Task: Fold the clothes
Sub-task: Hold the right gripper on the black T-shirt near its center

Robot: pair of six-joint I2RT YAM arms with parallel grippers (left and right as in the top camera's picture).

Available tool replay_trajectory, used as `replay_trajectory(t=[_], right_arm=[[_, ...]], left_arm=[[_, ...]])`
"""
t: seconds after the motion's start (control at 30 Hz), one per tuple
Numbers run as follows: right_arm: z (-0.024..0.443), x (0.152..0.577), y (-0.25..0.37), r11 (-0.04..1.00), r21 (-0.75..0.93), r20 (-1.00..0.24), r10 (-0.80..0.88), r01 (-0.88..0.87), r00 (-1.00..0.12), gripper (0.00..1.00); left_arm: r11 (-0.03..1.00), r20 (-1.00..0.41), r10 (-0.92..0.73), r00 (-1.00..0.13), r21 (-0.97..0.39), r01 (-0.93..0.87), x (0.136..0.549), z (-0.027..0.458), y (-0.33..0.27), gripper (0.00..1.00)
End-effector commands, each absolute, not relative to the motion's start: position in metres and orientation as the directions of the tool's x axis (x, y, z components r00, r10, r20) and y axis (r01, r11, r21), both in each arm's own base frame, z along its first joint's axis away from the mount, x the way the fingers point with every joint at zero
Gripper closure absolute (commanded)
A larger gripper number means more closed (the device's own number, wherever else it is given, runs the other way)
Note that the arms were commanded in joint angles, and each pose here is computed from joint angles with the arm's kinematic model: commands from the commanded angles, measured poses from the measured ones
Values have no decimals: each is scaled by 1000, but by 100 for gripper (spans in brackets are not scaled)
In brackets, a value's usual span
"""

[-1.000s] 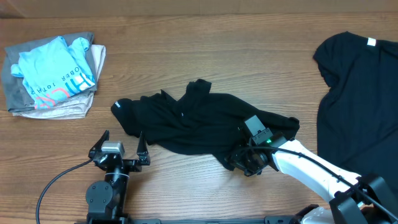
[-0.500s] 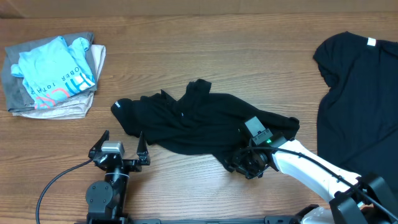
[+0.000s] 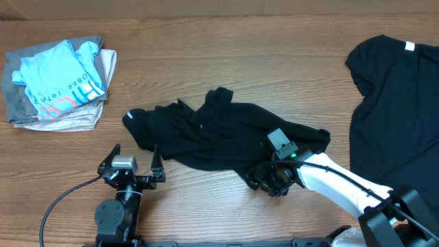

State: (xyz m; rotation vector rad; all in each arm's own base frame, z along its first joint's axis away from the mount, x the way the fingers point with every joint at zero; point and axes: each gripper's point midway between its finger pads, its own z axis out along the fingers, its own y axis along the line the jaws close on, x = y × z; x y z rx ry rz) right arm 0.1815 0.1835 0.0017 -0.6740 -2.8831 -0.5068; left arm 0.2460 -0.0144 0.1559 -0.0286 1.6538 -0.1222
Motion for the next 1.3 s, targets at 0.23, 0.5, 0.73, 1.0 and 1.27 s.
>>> replay_trajectory(t=[0.23,0.5,0.73,1.0,1.27], right_arm=[[-13,173,178,849,236,237,422,473,-875,72],[-13,173,178,850,237,236,420,471,-876,77],[-13,173,179,850,240,239,417,470,-877,91],[-13,173,179,848,242,242,419,472,-875,96],[-13,173,179,848,239,243,419,473,-875,96]], left_arm=[[995,-994,-70,-80,-75,65,246,156,-16,0],[995,-994,-70,-80,-75,65,246,156,-16,0],[995,-994,-70,-81,-75,65,246,156,-16,0],[995,-994,-70,-81,-75,65,246,156,-16,0],[995,-994,-70,-81,-75,65,246,156,-16,0]])
